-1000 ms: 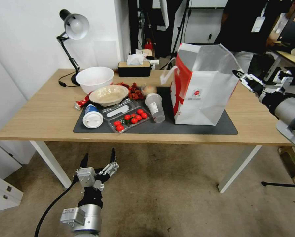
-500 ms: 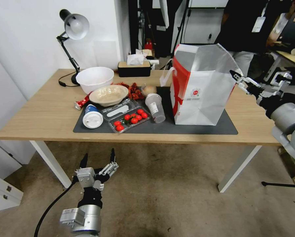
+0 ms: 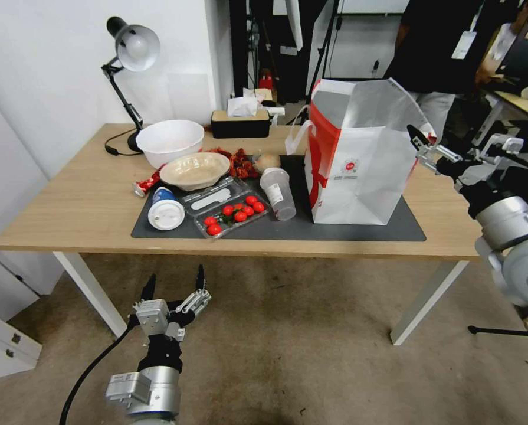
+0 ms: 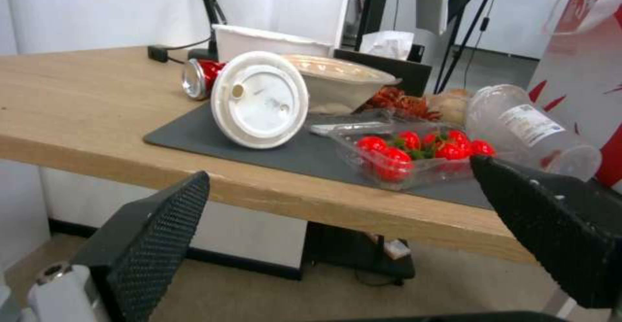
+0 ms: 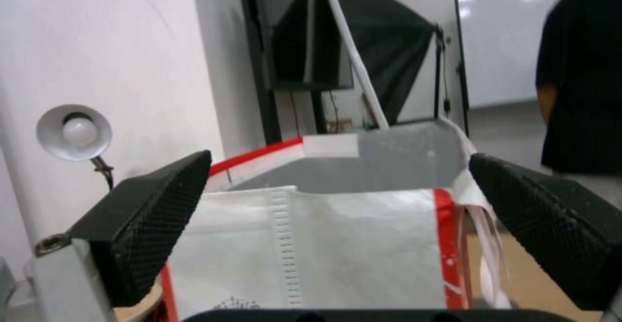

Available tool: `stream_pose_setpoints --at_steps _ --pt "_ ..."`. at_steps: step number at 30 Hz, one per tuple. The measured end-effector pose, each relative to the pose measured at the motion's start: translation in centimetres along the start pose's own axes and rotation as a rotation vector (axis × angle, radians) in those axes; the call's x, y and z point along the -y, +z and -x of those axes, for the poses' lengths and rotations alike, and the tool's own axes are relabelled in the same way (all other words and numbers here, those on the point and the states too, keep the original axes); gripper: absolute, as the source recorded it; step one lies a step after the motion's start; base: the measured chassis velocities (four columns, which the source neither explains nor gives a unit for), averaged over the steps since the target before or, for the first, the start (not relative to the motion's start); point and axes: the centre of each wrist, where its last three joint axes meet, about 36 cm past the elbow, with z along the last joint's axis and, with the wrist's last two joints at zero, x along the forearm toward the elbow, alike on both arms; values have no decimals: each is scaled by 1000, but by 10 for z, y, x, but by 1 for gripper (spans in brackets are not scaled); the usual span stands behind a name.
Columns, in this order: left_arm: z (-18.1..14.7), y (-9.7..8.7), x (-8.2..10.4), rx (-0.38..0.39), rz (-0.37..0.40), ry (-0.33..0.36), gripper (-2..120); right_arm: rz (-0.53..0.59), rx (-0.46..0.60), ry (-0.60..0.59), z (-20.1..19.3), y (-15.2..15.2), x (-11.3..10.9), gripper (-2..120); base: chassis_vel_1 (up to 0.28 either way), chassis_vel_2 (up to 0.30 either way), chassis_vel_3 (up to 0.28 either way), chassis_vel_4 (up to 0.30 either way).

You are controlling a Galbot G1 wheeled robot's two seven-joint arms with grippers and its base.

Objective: Pick up the food delivery bag from the floor and place it on the table.

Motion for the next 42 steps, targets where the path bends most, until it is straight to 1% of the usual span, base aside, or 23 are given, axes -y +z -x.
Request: stream_pose_setpoints --at_steps 2,4,6,7,8,9,10,11,13,14,15,18,24,28,29,30,32,34,35,36,39,40,42 --pt "0 -1 0 2 0 -3 100 -59 39 -26 -10 8 -10 100 0 0 0 0" --pt "0 -1 0 2 0 -3 100 -79 53 -34 -14 10 -14 100 0 0 0 0" --pt "0 -1 0 5 0 -3 100 -122 86 -52 -24 16 -24 100 0 0 0 0" --pt "1 0 0 9 -2 -3 100 -154 112 -64 -33 22 -35 100 0 0 0 0" --pt "1 0 0 9 -2 -3 100 -154 112 -64 -33 22 -35 100 0 0 0 0" --pt "1 1 0 14 -3 -3 100 -177 136 -68 -42 27 -46 100 0 0 0 0" --pt "0 1 1 17 -4 -1 100 -187 150 -64 -48 31 -53 100 0 0 0 0" --pt "0 1 1 17 -4 -1 100 -187 150 -64 -48 31 -53 100 0 0 0 0" --pt "0 1 1 23 -4 5 100 -194 170 -47 -57 37 -66 100 0 0 0 0" --pt "0 1 1 29 -5 12 100 -204 187 -29 -65 43 -76 100 0 0 0 0" --pt "0 1 1 29 -5 12 100 -204 187 -29 -65 43 -76 100 0 0 0 0" --pt "-1 1 0 40 -5 25 100 -234 203 1 -79 53 -88 100 0 0 0 0" --pt "-1 3 1 51 -4 43 100 -276 188 49 -96 69 -97 100 0 0 0 0" --pt "-2 7 1 57 10 60 100 -299 143 105 -114 84 -110 100 0 0 0 0" --pt "-2 7 1 57 10 60 100 -299 143 105 -114 84 -110 100 0 0 0 0" --pt "-2 7 1 58 12 63 100 -299 129 117 -117 87 -113 100 0 0 0 0" --pt "-1 7 2 63 15 67 100 -274 66 160 -131 98 -129 100 0 0 0 0" --pt "-1 8 2 63 16 68 100 -266 54 165 -134 100 -132 100 0 0 0 0" --pt "-1 9 2 62 20 70 100 -246 26 180 -143 108 -142 100 0 0 0 0" --pt "-1 9 2 62 20 70 100 -246 26 180 -143 108 -142 100 0 0 0 0" --pt "-1 11 2 62 27 76 100 -227 -7 201 -155 126 -160 100 0 0 0 0" --pt "-1 11 2 62 27 76 100 -227 -7 201 -155 126 -160 100 0 0 0 0" --pt "-1 12 3 62 29 80 100 -236 -2 210 -158 136 -166 100 0 0 0 0"
